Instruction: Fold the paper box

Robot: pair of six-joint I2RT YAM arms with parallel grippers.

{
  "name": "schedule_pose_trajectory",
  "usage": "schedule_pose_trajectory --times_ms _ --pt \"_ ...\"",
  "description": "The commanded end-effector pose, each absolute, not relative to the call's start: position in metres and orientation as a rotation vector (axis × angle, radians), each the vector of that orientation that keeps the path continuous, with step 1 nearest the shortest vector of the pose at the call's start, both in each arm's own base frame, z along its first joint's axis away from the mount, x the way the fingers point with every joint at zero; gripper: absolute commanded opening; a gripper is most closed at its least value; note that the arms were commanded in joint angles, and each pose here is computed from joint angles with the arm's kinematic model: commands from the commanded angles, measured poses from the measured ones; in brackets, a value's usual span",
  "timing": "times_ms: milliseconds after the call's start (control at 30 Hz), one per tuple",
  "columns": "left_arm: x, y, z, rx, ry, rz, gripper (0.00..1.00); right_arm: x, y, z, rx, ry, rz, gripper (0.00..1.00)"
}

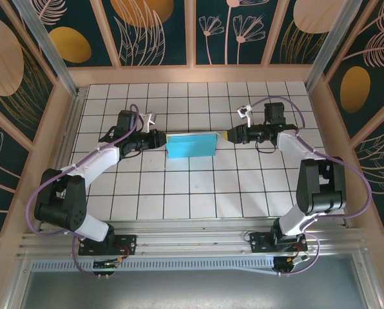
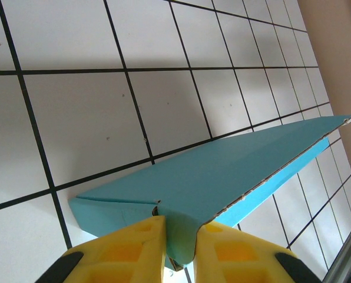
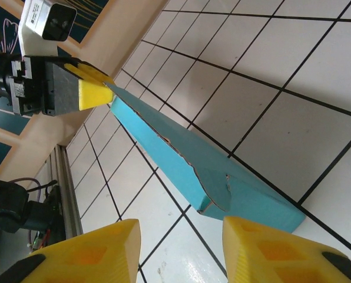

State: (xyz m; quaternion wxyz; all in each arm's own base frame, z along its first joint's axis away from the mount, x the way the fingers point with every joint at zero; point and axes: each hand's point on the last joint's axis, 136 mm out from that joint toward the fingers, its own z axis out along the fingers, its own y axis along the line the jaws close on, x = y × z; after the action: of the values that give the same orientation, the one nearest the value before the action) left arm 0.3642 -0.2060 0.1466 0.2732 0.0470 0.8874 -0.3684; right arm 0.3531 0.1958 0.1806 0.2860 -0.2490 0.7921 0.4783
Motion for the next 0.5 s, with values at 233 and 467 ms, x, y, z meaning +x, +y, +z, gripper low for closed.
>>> schedule_pose_trajectory --times_ms 233,467 --pt "0.357 -0.209 0.136 0.131 2.446 -1.002 0.19 0.371 0.21 0.182 -0.752 2.102 1.242 0.37" --pt "0.356 -0.208 0.135 0.132 2.447 -1.001 0.19 0.37 0.215 0.176 -0.766 2.121 1.248 0.36"
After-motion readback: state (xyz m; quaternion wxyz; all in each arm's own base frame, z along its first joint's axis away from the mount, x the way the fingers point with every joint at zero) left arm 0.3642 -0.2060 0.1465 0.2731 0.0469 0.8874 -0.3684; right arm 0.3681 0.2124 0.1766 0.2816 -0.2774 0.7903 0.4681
